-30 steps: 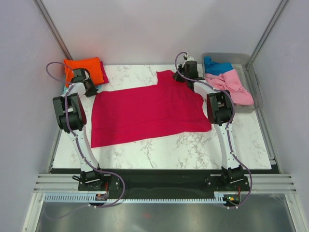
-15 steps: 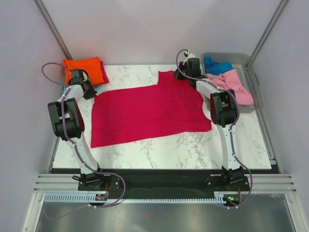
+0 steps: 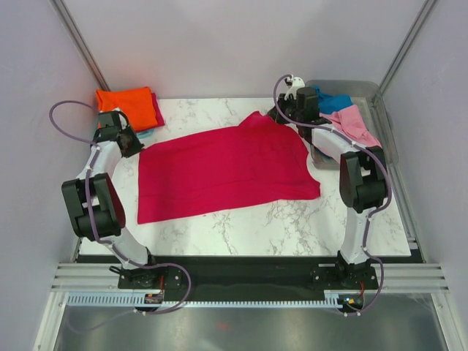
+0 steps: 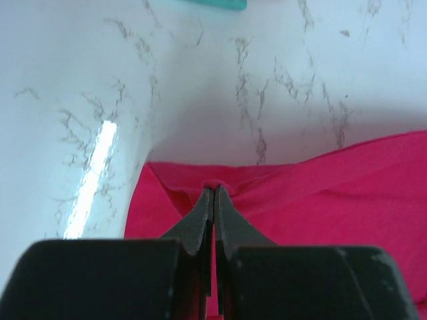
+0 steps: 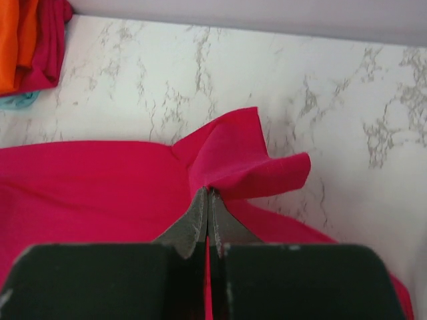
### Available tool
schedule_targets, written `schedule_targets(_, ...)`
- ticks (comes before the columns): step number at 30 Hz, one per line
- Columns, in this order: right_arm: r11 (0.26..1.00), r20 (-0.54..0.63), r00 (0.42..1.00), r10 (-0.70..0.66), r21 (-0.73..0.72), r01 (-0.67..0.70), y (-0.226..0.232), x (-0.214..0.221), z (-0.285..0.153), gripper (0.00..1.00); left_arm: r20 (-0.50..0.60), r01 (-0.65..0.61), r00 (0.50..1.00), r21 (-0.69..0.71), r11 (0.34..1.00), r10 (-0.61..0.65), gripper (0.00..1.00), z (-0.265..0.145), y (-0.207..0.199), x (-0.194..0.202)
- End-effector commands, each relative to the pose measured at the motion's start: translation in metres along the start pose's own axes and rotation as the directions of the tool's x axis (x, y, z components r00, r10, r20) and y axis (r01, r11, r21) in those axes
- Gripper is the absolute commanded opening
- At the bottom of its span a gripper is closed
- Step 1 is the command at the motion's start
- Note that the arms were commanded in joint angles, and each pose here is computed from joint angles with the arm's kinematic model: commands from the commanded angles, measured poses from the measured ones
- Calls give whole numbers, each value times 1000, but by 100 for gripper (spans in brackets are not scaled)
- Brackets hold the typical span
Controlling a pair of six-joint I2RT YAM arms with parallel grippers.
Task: Fold and stack the t-shirts
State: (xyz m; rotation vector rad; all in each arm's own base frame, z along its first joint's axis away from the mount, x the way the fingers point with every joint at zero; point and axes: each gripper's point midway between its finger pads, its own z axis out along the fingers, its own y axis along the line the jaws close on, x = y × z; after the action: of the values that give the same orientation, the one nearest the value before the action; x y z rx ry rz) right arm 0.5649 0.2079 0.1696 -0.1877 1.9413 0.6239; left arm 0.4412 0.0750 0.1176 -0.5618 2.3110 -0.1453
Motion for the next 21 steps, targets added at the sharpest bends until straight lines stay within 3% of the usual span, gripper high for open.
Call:
schedule_targets(1, 999, 26, 999, -42, -23, 43, 15, -11, -32, 0, 27, 33, 999, 11, 999, -34, 2, -22, 3, 3)
schedule_targets(5, 999, -12, 999, -39, -6, 39, 15, 14, -59, 0, 26, 39, 999, 10, 999, -40, 2, -34, 9, 15)
schedule_targets(21, 992, -30, 999, -45, 113, 48, 15, 38, -151, 0, 14, 36, 999, -45, 998, -36, 2, -61, 30, 52)
